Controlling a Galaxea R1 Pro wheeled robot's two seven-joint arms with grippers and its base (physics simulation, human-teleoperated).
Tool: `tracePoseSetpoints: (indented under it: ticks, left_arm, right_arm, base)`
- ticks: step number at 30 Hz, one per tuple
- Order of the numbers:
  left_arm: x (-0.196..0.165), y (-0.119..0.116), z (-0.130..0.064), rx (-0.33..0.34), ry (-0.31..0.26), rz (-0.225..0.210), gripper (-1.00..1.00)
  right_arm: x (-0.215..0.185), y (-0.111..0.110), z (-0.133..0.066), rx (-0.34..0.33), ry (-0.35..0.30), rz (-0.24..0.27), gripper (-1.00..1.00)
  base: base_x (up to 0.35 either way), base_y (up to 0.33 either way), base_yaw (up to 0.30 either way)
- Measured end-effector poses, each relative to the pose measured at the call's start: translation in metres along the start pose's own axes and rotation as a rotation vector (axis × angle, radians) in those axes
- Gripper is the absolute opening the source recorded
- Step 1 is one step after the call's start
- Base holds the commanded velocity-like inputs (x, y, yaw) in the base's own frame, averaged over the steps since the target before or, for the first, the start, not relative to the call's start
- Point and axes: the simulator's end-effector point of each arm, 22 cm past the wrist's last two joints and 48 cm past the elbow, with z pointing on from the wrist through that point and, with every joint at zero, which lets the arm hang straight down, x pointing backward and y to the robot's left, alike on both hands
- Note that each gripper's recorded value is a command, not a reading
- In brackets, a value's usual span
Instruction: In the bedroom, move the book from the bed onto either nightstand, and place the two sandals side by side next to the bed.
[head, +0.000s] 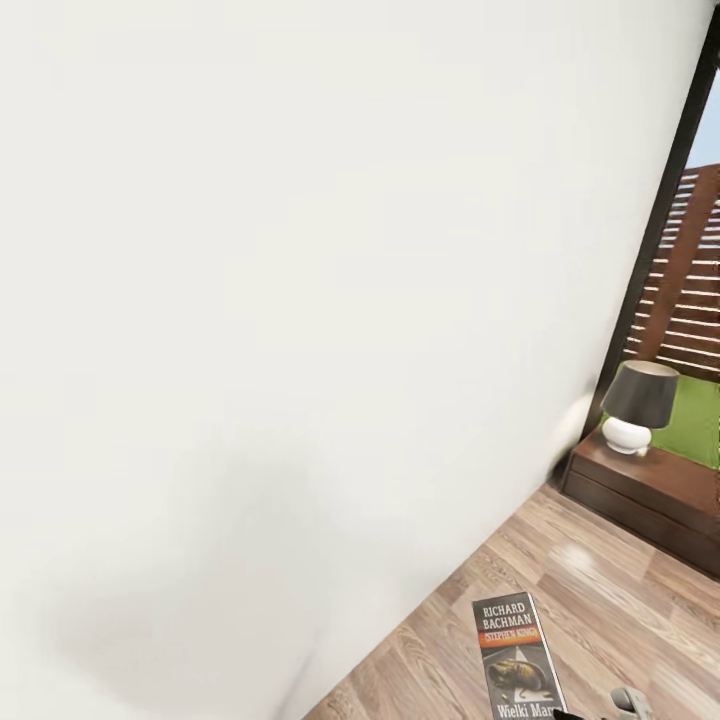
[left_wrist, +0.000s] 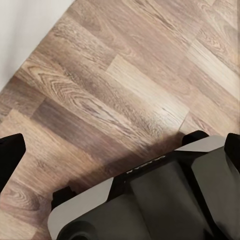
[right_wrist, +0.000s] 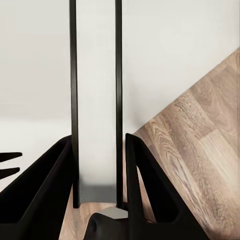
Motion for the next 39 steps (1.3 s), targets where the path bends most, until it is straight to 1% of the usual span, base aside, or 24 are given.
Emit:
tracePoseSetpoints:
  ticks: [5,14,20,28,32,39]
  left_arm:
    - [-0.0003,0.0000,-0.0001,0.000,-0.001,0.001,1.00]
    - [-0.0019,0.0000,-0.0007,-0.001,-0.004,0.003,1.00]
    - [-0.0031,0.0000,-0.0012,-0.001,-0.007,0.004,1.00]
    - [-0.0046,0.0002,-0.0015,-0.002,-0.010,0.005,1.00]
    - [-0.0053,0.0001,-0.0020,-0.002,-0.012,0.006,1.00]
    - [-0.0060,0.0003,-0.0020,-0.003,-0.013,0.006,1.00]
  right_arm:
    - [-0.0001,0.0001,-0.0001,0.000,0.000,-0.001,-1.00]
    - [-0.0008,0.0009,-0.0005,-0.001,-0.001,-0.005,-1.00]
    - [-0.0017,0.0015,-0.0010,-0.002,-0.003,-0.006,-1.00]
    - [-0.0023,0.0022,-0.0009,-0.003,-0.003,-0.009,-1.00]
    - [-0.0028,0.0030,-0.0013,-0.004,-0.004,-0.010,-1.00]
    - [-0.0040,0.0036,-0.0012,-0.006,-0.006,-0.012,-1.00]
  base:
    - [0.000,0.000,-0.037]
    - [0.016,0.000,-0.252]
    - [0.230,0.000,-0.279]
    - [0.056,0.000,-0.280]
    - [0.242,0.000,-0.261]
    - [0.245,0.000,-0.073]
